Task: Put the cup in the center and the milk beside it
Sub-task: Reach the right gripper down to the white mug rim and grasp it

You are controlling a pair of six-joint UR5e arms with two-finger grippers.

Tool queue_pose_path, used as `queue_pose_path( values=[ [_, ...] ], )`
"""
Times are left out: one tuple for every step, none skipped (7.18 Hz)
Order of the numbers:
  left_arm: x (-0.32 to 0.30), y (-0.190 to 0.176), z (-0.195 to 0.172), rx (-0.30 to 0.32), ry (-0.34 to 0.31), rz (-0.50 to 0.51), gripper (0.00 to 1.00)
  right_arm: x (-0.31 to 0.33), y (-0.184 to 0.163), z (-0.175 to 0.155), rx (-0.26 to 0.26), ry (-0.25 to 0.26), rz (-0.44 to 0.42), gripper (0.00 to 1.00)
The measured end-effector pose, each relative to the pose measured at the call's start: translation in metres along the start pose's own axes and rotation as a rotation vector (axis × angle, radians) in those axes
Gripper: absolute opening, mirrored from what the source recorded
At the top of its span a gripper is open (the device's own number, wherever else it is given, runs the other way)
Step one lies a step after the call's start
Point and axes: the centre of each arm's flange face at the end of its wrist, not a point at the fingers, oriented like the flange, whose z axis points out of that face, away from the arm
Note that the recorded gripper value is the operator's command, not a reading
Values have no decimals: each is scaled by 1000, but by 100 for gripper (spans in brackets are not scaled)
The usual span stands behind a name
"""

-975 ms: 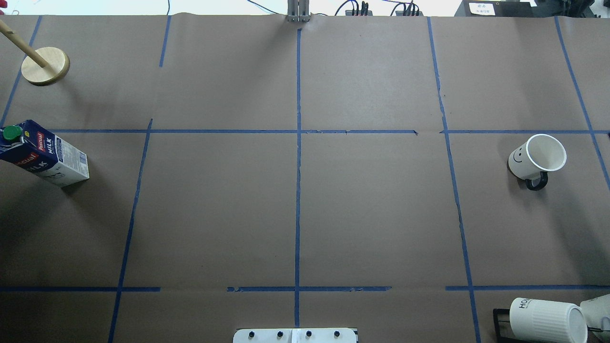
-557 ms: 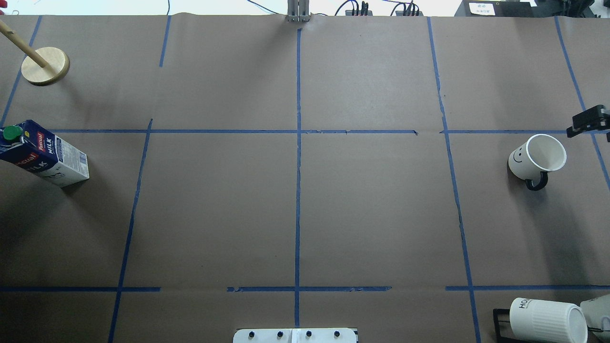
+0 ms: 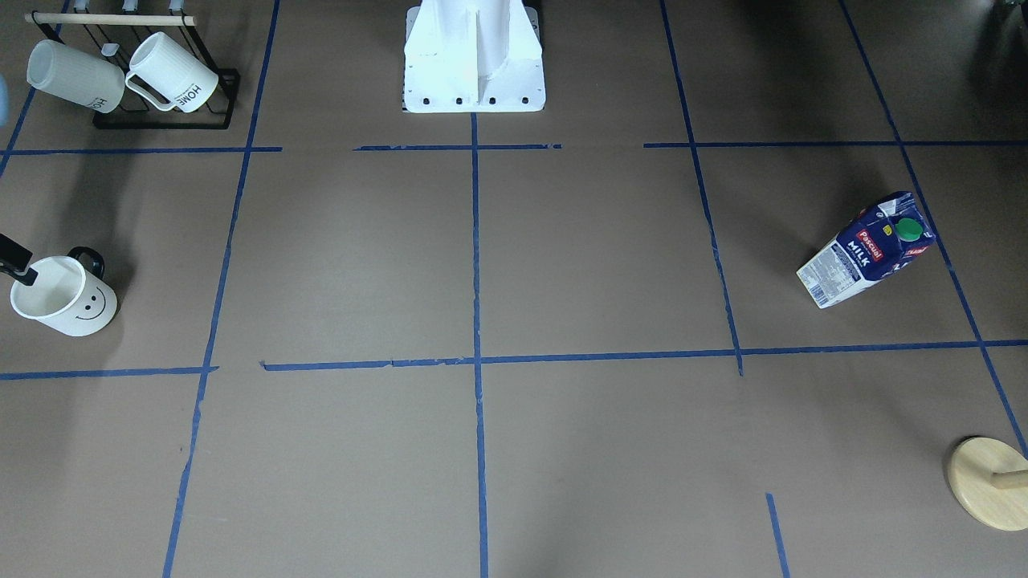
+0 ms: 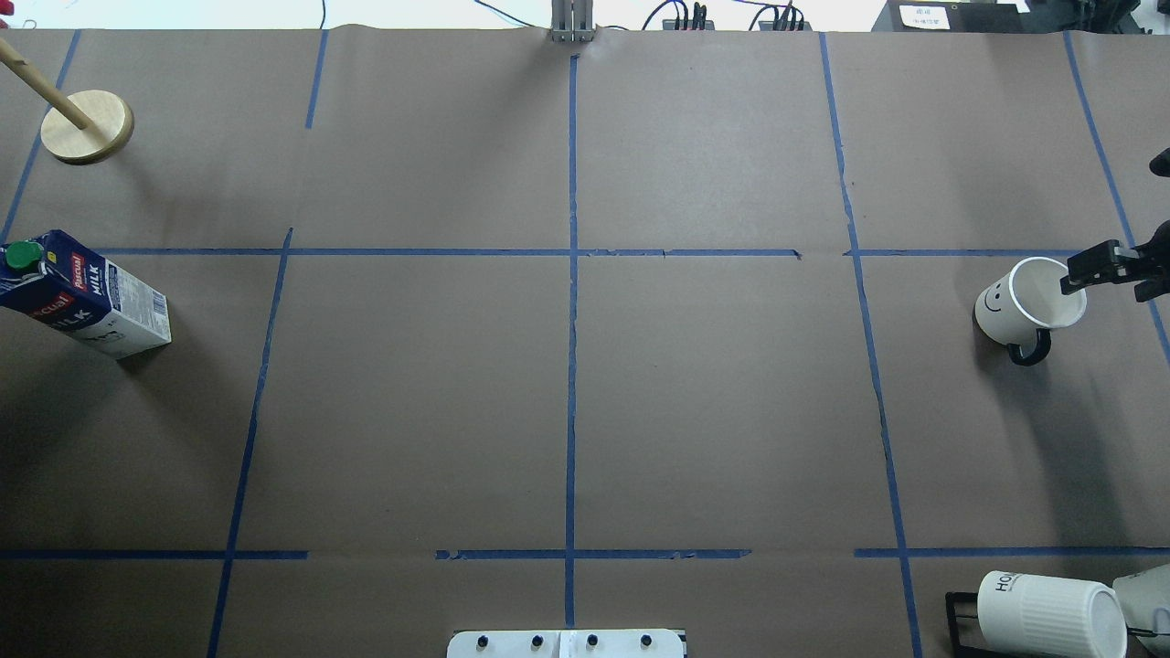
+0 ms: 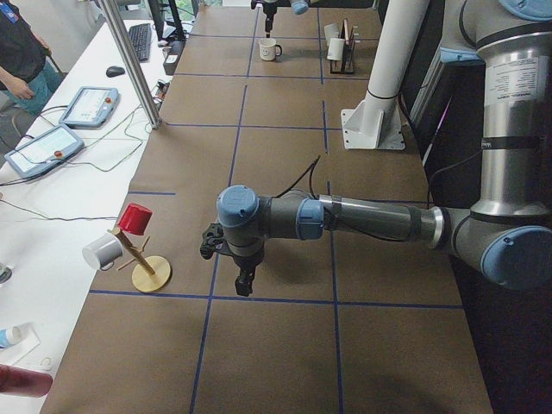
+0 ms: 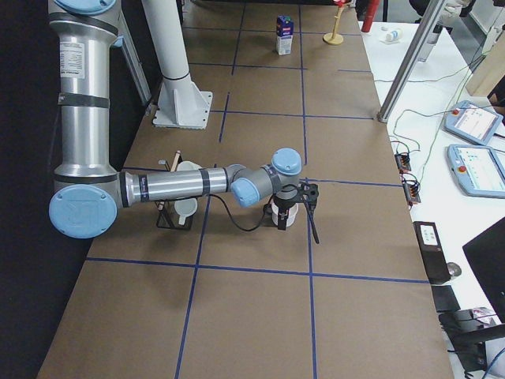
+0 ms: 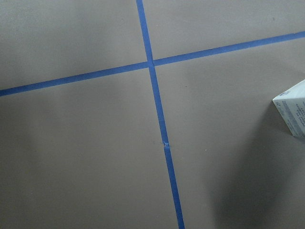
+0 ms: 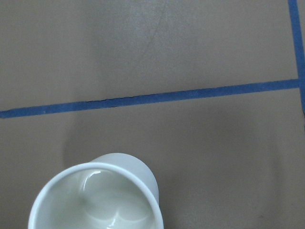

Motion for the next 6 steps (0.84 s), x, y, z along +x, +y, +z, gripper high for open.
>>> queue_pose_path(
  values=[
    [0, 0, 0, 0, 0, 0, 100, 1, 2, 10, -1, -4, -6, 92],
    [0, 0, 0, 0, 0, 0, 100, -2, 5, 18, -9, -5, -11, 82],
    [0, 0, 0, 0, 0, 0, 100, -5, 8, 24, -19, -4, -16, 49],
    [0, 0, 0, -1, 0, -1, 100, -6, 9, 29, -27, -1, -18, 20],
    [0, 0, 0, -2, 0, -2, 100, -7, 9, 33, -32, 1, -19, 12],
    [0, 0, 0, -3, 0, -3, 100, -7, 8, 35, -34, 2, -19, 3]
  ],
)
